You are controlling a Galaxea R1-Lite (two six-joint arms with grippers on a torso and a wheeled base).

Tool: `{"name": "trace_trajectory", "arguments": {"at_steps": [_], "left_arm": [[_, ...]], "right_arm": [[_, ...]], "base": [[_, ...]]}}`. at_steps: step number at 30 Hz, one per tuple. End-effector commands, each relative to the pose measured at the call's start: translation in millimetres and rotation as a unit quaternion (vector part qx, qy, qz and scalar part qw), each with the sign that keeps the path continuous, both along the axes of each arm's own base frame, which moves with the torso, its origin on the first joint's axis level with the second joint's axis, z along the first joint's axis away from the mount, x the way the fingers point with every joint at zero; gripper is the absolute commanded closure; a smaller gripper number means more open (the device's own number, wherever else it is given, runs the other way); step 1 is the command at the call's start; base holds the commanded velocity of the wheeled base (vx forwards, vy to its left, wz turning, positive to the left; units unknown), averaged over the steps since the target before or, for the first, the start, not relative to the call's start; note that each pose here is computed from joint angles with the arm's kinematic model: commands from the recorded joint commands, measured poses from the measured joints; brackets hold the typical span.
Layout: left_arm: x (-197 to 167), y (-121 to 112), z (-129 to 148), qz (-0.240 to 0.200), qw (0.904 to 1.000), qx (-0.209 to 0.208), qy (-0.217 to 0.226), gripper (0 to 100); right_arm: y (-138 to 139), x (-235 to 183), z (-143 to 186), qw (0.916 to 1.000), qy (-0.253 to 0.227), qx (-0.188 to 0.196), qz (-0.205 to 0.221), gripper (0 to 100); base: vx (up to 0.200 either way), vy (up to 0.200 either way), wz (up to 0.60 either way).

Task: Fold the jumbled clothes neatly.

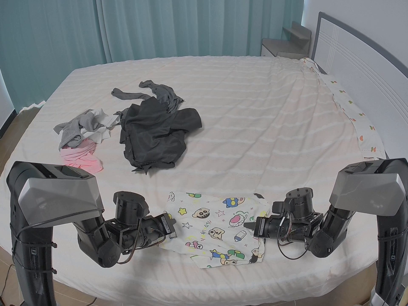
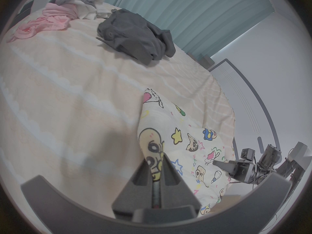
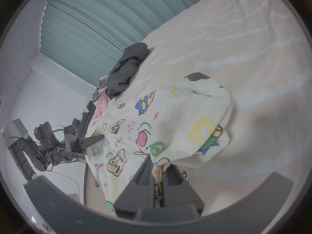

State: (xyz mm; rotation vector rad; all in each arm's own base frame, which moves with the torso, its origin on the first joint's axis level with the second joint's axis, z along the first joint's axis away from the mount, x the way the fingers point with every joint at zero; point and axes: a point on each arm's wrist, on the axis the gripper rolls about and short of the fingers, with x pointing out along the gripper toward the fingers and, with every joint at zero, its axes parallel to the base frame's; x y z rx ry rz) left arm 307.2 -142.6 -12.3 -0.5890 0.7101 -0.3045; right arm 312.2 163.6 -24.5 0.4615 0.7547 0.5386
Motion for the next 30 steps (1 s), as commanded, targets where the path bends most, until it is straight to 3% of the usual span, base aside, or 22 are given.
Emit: {"name": "trace_trajectory", "arguments": {"at_steps": [1,30], "left_arm": [[-0.4,1.5,2.2,0.002,1.0000,-0.001,-0.002,100],[-1.3,8.3,1.0,0.022,0.9997,0.009,0.001,100]], "right_arm": [[5.6,-2.7,0.6,0.9999,-0.006,0.003,0.009,100],[14.9,-5.0,2.3,0.9995,-0.019,0.010,0.021,100]], "base": [[0.000,0.200,0.00],[0.000,0.200,0.00]]}}
